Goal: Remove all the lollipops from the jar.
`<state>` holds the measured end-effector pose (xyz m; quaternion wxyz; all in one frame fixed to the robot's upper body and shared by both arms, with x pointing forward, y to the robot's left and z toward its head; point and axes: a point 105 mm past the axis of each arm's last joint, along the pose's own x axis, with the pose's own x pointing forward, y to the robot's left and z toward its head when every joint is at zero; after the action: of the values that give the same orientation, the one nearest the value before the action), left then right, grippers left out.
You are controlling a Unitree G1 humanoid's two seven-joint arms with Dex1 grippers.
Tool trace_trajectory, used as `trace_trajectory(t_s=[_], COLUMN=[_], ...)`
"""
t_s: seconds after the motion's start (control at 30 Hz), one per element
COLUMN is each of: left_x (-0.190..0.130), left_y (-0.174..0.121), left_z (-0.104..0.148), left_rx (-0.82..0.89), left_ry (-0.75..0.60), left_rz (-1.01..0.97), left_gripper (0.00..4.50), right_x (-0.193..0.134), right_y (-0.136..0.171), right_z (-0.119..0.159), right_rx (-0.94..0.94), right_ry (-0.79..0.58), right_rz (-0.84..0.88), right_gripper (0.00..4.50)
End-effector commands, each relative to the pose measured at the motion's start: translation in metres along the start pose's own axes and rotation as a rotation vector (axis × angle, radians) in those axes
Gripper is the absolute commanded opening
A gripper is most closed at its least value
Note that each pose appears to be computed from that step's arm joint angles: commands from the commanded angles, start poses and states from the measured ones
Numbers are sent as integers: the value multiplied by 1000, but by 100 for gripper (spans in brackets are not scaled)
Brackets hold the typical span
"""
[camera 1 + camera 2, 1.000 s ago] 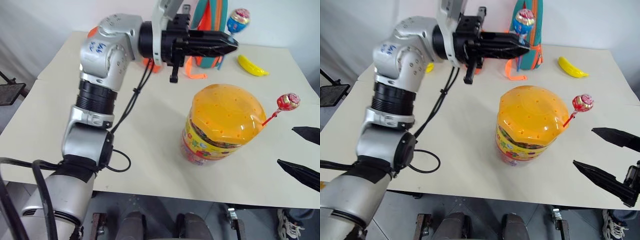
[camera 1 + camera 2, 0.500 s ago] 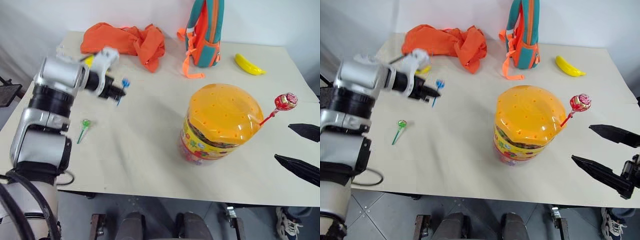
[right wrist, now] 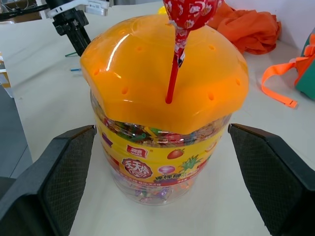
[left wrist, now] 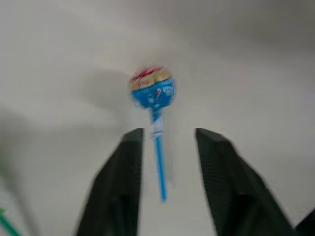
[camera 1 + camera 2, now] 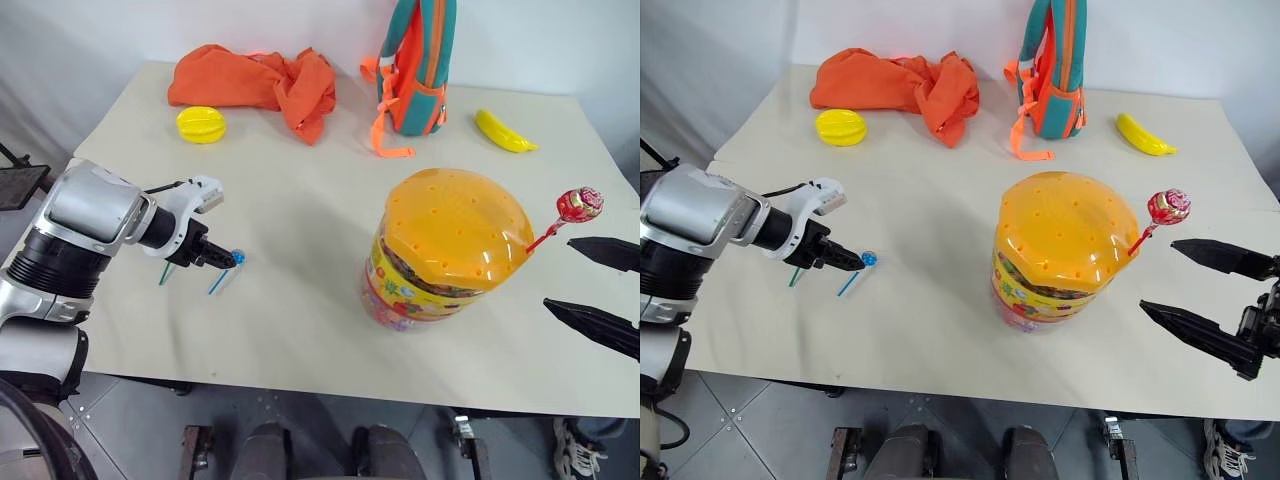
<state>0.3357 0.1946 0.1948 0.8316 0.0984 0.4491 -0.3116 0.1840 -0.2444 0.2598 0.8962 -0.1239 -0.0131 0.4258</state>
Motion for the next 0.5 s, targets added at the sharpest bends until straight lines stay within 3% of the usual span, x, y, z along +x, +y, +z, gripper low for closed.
trace_trajectory(t_s=[0.03, 0.17, 0.5], left_x=[-18, -31, -67], left_y=[0, 2, -14], left_z=[11, 24, 63], left_rx=[53, 105, 371], left_ry=[-62, -111, -349], left_rz=[20, 38, -87], left_gripper=[319, 444, 448], right_x=[-5, -7, -17], right_y=[0, 0, 0], right_z=[8, 10, 11], right_rx=[-33, -39, -45], right_ry=[0, 5, 18], right_rz=[-6, -9, -81], right_gripper=[450, 450, 450])
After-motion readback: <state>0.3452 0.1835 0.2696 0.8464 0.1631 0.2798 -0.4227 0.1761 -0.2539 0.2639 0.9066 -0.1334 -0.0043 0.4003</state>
